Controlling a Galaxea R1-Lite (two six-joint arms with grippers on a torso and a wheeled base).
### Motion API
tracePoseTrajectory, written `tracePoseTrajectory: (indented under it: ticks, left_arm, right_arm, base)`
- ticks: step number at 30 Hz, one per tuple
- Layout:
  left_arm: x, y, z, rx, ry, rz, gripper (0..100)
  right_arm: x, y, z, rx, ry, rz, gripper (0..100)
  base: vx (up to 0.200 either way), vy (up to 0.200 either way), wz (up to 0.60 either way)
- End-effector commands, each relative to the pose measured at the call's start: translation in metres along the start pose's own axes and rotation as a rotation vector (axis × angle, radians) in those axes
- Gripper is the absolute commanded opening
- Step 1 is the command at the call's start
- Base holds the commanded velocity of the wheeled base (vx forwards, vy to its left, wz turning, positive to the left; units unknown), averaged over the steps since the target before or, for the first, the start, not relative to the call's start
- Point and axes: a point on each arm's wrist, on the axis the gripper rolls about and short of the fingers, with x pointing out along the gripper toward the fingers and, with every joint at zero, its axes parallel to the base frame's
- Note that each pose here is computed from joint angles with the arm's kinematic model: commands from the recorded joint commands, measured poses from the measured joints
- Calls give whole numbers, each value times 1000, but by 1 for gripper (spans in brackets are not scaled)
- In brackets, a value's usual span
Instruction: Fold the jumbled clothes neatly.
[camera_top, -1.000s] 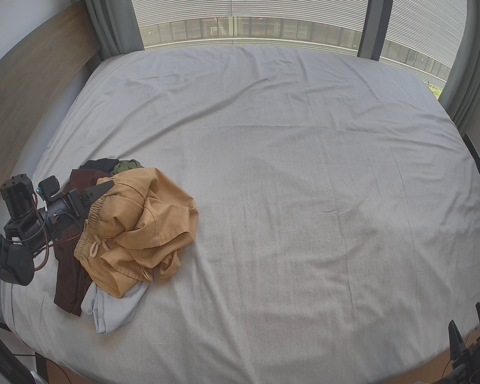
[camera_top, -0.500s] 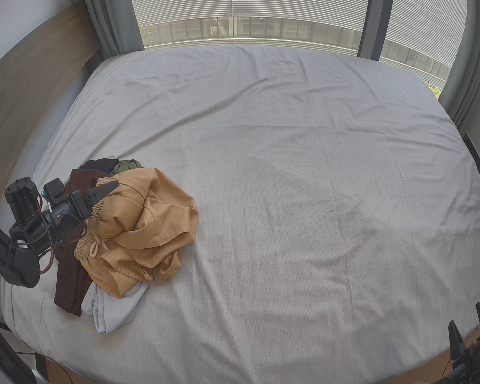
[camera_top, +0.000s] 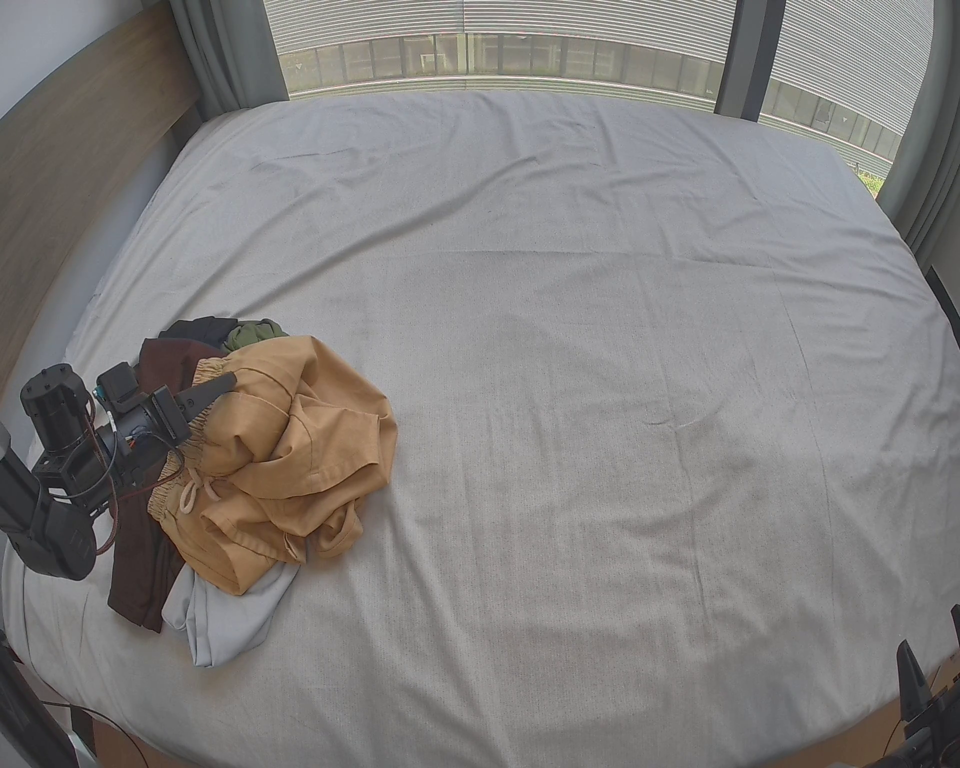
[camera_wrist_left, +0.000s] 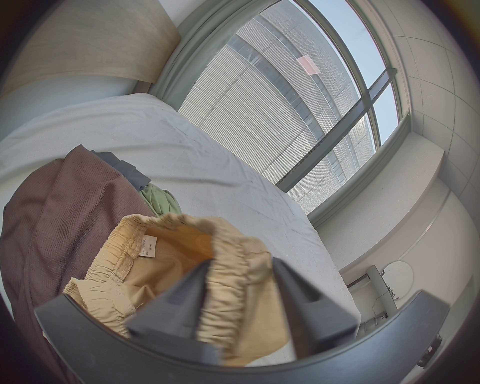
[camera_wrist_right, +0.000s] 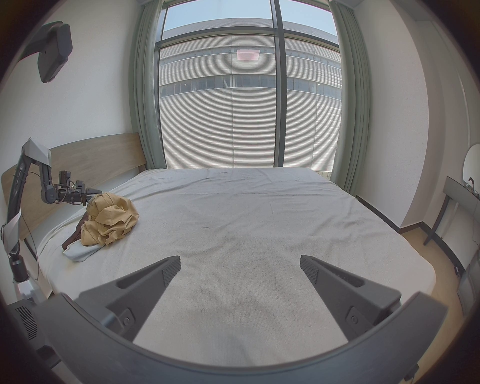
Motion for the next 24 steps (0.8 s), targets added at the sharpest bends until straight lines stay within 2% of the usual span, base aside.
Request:
tracePoseTrajectory:
  ticks: [1,7,11,15,19,20,22,24]
  left_arm:
    - [2,4,-5,-12,14,6,0]
    - [1,-2,-8,-19,31,-15,0]
    - [1,-13,-10,-19,43,-61,0]
    - [0,-35,-9,-36,19,-134,0]
    - [-3,-63,1,-1,-23,-222,0]
    - [-3,-63,1,-1,-23,-222,0]
    - [-8,-94,8,34,-45,-317,0]
    - [-10,-111,10,50,-50,-373,0]
  right_arm:
    - [0,0,-5,0,1,1,100]
    - [0,0,-5,-2,1,1,100]
    - [0,0,-5,0,1,1,100]
    - [0,0,-5,-2,1,1,100]
    - [0,0,-5,-2,1,1,100]
    - [0,0,-5,-2,1,1,100]
    - [0,0,-5,-3,3,-1,100]
    - [0,0,-5,-3,3,-1,100]
  base:
    - [0,0,0]
    - [0,0,0]
    - [0,0,0]
    - [0,0,0]
    - [0,0,0]
    - [0,0,0]
    - [0,0,0]
    - [0,0,0]
